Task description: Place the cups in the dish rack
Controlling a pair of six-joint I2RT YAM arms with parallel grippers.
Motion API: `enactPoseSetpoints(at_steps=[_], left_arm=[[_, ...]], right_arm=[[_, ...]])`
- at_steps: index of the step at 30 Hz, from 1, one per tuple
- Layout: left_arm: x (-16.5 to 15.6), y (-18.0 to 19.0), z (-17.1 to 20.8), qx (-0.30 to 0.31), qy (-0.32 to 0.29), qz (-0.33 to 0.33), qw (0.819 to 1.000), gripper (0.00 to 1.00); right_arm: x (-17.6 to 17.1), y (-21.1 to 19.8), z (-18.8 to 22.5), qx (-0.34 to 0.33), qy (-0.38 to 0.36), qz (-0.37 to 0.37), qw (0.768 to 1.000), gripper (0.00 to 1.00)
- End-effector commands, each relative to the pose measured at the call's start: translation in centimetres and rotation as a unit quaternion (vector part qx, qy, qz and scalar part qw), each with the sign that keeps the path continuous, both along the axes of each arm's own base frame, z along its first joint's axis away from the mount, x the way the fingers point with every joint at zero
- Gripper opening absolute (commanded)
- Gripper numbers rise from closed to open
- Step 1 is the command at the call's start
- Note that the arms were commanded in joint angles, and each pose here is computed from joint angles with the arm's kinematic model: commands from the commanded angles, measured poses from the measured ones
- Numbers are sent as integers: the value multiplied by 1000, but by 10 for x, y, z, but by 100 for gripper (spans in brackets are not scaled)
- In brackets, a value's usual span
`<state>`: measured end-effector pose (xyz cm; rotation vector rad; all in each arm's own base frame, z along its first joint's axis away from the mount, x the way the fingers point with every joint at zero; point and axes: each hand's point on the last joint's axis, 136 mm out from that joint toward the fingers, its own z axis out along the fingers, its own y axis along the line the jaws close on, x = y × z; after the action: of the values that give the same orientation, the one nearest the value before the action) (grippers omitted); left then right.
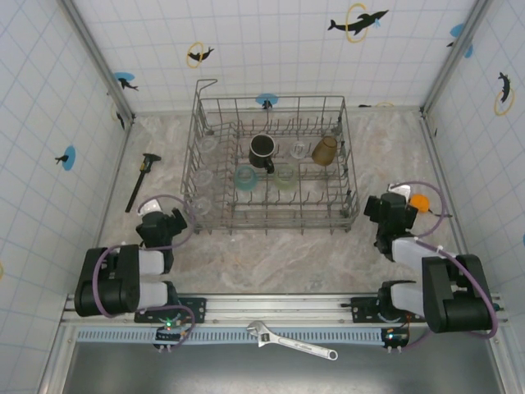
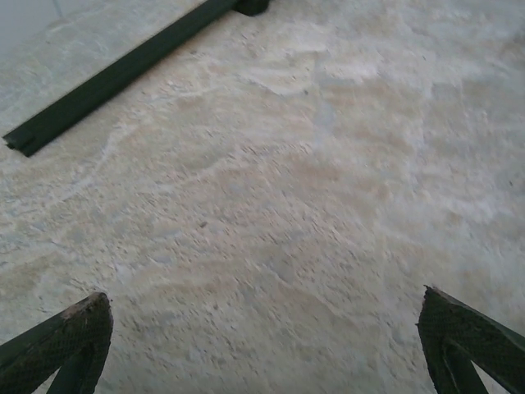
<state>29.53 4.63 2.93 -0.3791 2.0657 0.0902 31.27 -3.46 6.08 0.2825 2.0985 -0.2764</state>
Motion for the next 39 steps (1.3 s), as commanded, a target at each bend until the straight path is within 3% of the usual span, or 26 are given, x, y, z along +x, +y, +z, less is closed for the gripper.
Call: enactPoseSetpoints(at_steps=[1,7,9,19,27,29,31,33,39], left_arm=[[15,-11,36,39,-87,-51,994,98],[9,-28,46,44,-143,-99,984,98],[14,-31,32,39,-106,-110,988,98],[17,-33,29,35,-100,-117,988,98],[17,-32,29,35,-100,-116,988,98],[17,-32,29,36,-99,-116,988,98],[17,-32,29,34,-100,-116,988,98],[17,-32,29,35,-100,-116,988,98],[17,-33,29,34,-100,-117,988,98]], right_arm=[[6,2,21,-61,-53,12,997,100],[-5,10,10,-45,-77,30,996,100],[-10,11,12,-38,-98,34,994,100],[-25,-8,16,-17,-157,-12,987,100],[-9,9,-7,9,-106,42,993,100],[-15,4,8,14,-153,36,988,100],[-10,6,-7,16,-111,38,993,100],[-12,6,4,4,-138,38,990,100],[-11,7,-1,7,-124,38,991,100]])
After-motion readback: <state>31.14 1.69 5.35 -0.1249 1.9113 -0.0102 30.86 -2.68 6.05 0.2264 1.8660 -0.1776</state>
